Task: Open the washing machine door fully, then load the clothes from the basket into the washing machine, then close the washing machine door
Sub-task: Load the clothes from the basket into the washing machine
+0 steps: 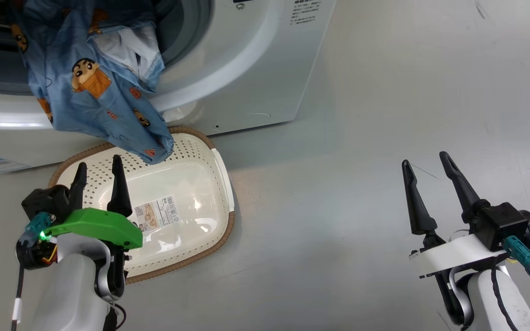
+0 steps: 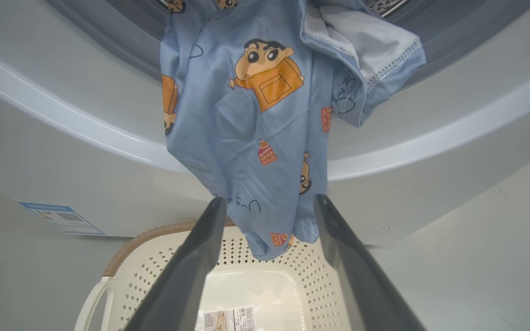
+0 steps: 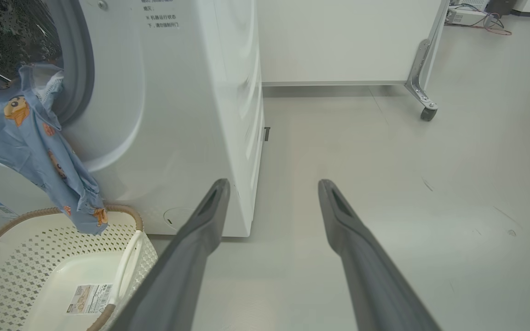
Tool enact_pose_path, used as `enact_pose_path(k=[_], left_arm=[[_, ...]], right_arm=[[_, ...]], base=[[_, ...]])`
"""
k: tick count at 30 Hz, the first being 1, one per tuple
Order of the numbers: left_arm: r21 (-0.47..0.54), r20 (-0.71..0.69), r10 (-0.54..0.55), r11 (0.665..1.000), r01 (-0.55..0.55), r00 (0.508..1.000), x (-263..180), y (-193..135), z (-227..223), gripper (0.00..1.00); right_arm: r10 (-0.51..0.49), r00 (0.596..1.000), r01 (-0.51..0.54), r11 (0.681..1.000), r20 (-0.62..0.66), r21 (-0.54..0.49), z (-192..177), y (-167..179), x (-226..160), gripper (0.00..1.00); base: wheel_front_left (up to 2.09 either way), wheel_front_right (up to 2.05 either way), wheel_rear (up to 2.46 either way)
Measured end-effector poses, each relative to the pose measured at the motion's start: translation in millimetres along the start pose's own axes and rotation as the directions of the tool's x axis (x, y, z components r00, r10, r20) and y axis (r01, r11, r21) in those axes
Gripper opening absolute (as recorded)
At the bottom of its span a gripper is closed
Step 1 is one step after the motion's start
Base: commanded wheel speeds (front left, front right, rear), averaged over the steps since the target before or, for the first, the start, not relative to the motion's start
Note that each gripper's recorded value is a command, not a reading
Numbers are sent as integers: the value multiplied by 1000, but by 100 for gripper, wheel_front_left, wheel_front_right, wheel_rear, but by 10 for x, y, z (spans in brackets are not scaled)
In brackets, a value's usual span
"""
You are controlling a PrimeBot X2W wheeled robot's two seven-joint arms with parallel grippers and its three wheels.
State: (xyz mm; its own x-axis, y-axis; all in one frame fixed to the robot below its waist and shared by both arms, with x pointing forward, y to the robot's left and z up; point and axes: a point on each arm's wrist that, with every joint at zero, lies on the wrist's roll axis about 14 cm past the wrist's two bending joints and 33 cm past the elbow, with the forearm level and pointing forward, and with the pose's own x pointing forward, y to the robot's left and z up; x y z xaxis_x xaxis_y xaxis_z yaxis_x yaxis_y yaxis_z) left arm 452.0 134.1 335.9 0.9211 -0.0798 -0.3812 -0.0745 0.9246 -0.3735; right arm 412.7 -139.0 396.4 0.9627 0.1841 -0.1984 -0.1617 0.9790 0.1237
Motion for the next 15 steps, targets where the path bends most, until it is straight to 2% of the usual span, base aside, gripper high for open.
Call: enact_pose_path(k=[5,15], left_arm=[[2,-19,-20,1000,20,1000,206,-102,-37,100],[34,-102,6,999,-2,995,532,-26,-255,100]], right_arm=[[-28,1000,28,1000,-3,-7,-7,-99,-1,100],[-94,995,93,995,-25,-23,-72,-320,-48,100]], base=[[0,0,0],[0,0,0]])
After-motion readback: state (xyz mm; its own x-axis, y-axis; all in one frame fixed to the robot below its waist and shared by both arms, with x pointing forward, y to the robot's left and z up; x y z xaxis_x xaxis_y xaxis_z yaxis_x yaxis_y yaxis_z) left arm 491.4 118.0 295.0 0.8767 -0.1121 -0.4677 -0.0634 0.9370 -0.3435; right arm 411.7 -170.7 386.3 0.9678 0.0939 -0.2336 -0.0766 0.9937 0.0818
